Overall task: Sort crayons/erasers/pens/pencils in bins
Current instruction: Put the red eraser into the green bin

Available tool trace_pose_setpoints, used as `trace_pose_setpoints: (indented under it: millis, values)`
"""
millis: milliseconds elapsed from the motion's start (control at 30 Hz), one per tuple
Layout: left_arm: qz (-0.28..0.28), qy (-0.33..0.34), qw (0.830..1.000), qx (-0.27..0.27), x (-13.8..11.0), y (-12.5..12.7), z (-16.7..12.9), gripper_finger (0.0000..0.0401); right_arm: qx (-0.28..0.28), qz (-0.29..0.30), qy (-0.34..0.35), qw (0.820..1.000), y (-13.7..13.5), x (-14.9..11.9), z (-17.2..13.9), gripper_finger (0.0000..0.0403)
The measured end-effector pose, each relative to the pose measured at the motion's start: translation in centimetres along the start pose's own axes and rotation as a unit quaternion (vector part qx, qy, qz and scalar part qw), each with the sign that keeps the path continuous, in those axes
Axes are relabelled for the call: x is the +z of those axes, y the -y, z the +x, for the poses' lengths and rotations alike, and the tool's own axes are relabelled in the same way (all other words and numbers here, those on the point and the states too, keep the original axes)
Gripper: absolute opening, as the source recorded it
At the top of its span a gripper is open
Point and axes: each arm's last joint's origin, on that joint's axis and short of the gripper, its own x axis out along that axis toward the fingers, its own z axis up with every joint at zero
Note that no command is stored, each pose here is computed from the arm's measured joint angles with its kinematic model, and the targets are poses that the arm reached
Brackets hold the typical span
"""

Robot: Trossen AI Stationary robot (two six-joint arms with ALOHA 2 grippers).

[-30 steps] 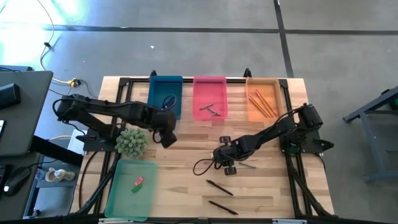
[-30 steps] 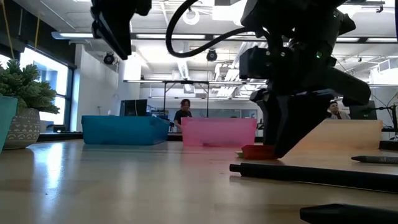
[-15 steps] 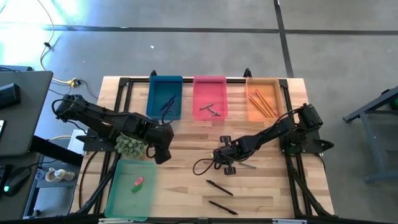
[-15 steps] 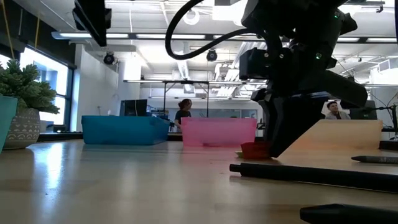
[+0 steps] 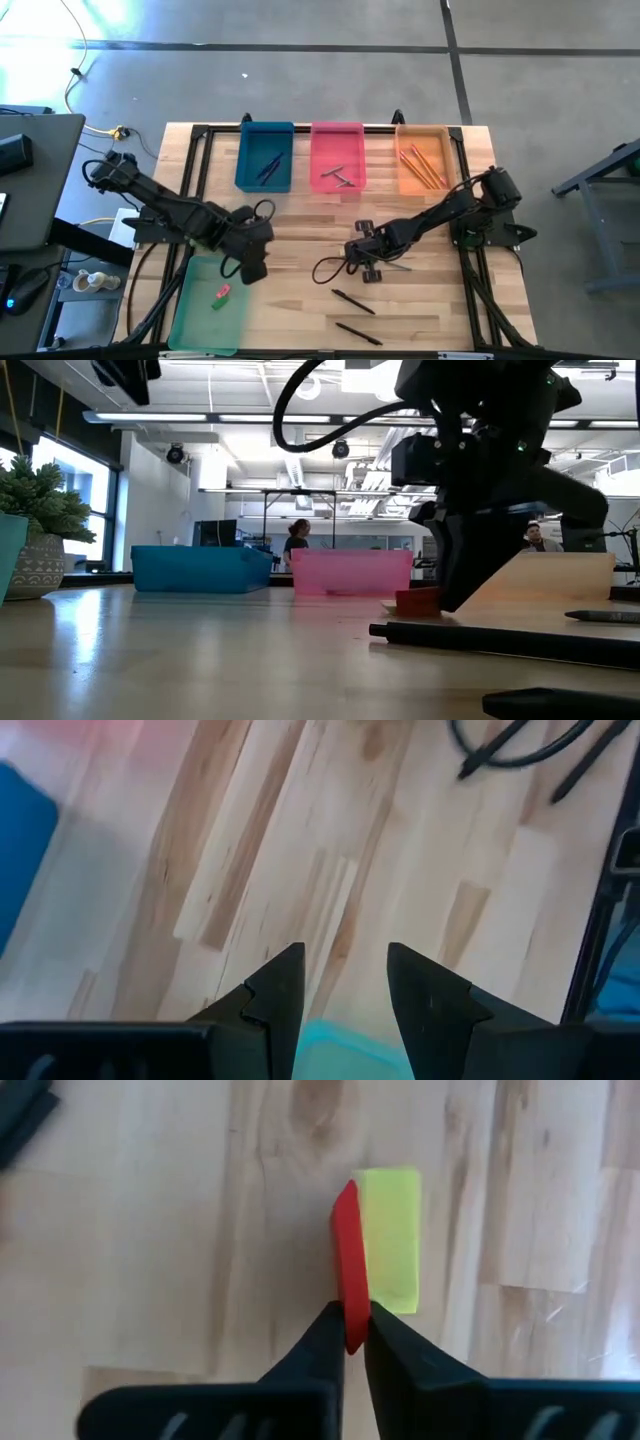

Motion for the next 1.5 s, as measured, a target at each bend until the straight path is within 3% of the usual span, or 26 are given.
trace_pose_setpoints:
  millis: [433, 700, 933, 1500]
  values:
    - [0.03, 0.056, 0.997, -0.045, -1.0, 2.6, -0.7, 0.0133, 0.029, 0.011, 0.048, 0.998, 0.1, 0.8, -2.9, 0.0003]
    - [0.046, 0.091, 0.994, -0.05, -0.5, 2.9, -0.8, 0.0174, 0.045, 0.027, 0.129, 0.99, 0.4, 1.7, -6.7, 0.0002]
    - [0.017, 0.168, 0.985, -0.035, 1.6, 2.4, -0.7, 0.0216, 0.04, 0.048, 0.252, 0.966, 0.7, 3.3, -9.9, 0.0002]
    - [0.047, 0.244, 0.967, -0.051, 5.0, 1.5, -0.5, 0.022, 0.039, 0.074, 0.411, 0.908, 0.8, 5.6, -12.5, 0.0002]
